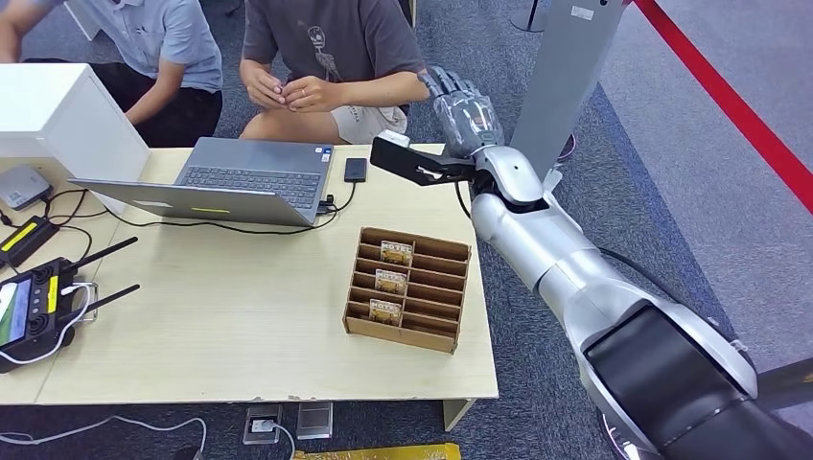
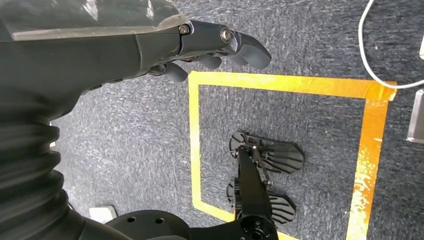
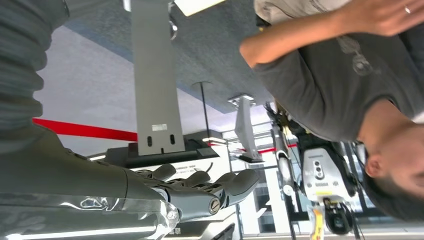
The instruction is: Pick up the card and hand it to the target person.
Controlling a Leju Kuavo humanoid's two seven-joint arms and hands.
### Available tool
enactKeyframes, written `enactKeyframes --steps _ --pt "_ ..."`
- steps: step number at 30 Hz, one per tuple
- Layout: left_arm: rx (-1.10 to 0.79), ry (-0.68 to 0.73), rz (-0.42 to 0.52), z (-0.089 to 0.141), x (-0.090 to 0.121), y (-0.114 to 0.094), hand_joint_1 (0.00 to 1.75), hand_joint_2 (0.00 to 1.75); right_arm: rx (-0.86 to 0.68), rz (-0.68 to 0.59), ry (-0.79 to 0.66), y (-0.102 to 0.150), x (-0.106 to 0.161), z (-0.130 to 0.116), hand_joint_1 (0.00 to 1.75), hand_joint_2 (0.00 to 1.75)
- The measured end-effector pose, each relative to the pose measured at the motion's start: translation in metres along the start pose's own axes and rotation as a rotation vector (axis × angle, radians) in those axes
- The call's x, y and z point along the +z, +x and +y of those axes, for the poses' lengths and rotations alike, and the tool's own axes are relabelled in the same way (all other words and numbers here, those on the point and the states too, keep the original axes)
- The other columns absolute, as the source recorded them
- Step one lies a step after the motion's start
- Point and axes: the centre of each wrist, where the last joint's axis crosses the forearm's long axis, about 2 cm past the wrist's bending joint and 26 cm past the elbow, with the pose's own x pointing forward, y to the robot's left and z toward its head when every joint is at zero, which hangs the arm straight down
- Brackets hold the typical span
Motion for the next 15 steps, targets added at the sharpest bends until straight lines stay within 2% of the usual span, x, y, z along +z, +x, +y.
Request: enactKeyframes --steps 5,8,11,15 --pt "0.023 0.005 0.010 0.000 0.000 -0.001 0.00 1.75 -0.038 -0.013 -0.021 -0.005 0.002 -0.010 0.00 1.75" --pt "0.038 0.009 0.017 0.001 0.000 -0.002 0.00 1.75 -0.121 0.017 0.004 -0.009 0.015 -0.005 0.00 1.75" --pt "0.051 0.017 0.030 0.002 0.000 -0.004 0.00 1.75 -0.258 0.023 0.012 -0.016 0.036 0.004 0.00 1.75" --pt "0.063 0.028 0.054 0.003 0.000 -0.006 0.00 1.75 -0.494 0.013 -0.008 -0.026 0.085 0.020 0.00 1.75"
